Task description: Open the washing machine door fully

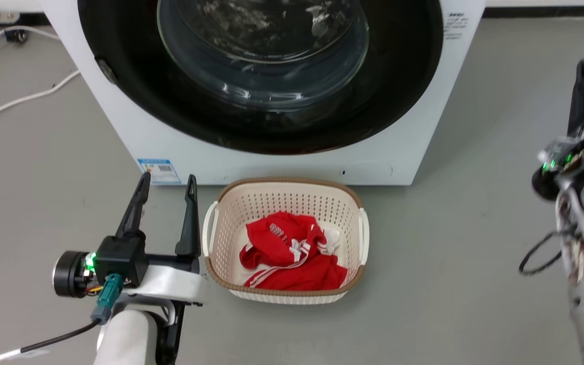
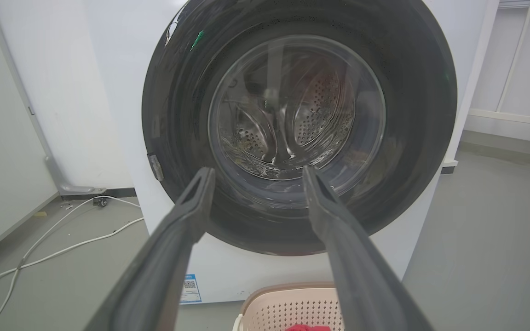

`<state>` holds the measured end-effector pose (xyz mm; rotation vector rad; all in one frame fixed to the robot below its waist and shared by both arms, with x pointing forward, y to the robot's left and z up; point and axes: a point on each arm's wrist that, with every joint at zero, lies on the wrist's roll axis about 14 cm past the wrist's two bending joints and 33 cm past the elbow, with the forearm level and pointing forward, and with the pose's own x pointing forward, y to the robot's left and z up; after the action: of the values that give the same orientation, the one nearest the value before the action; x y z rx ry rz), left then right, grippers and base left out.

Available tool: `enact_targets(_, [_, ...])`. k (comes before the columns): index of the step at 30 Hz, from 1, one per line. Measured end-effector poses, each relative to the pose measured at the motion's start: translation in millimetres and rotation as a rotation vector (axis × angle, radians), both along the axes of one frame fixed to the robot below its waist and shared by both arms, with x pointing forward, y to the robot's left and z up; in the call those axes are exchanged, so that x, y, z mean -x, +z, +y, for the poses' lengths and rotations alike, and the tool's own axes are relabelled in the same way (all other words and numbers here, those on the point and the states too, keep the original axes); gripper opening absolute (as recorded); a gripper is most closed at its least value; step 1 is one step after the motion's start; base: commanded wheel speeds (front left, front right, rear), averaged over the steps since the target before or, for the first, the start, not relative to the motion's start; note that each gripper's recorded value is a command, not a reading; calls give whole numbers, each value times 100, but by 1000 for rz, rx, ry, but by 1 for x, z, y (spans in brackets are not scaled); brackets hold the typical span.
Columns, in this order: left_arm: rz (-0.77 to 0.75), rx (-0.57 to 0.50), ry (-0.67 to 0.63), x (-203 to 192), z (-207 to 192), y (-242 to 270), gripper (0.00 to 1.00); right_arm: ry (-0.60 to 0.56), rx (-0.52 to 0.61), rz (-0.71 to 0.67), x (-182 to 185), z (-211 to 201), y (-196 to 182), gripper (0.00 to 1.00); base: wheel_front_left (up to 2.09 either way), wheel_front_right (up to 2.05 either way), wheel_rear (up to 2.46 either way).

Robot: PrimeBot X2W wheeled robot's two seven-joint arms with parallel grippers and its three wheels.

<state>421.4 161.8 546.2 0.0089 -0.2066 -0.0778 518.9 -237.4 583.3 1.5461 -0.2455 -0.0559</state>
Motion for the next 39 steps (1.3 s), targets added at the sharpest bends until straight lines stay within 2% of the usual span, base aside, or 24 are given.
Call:
enact_targets(6, [0, -1, 3, -15, 3, -3, 100, 95, 79, 23, -55, 9, 18, 0, 0, 0, 0])
enact_targets(10, [1, 1, 6, -25, 5, -5, 100, 170, 174, 59, -88, 16, 25, 0, 0, 0, 0])
enact_targets(18, [20, -6, 22, -43, 13, -17, 100, 431, 363, 126, -140, 74, 28, 0, 0, 0, 0])
enact_targets(22, [34, -9, 28, -47, 15, -25, 100, 538, 458, 171, -152, 99, 20, 0, 0, 0, 0])
enact_targets(27, [42, -11, 30, -53, 17, -31, 100, 607, 552, 224, -163, 115, 9, 0, 0, 0, 0])
enact_targets(39, [61, -4, 34, -61, 17, -41, 100, 767, 566, 289, -166, 143, -13, 0, 0, 0, 0])
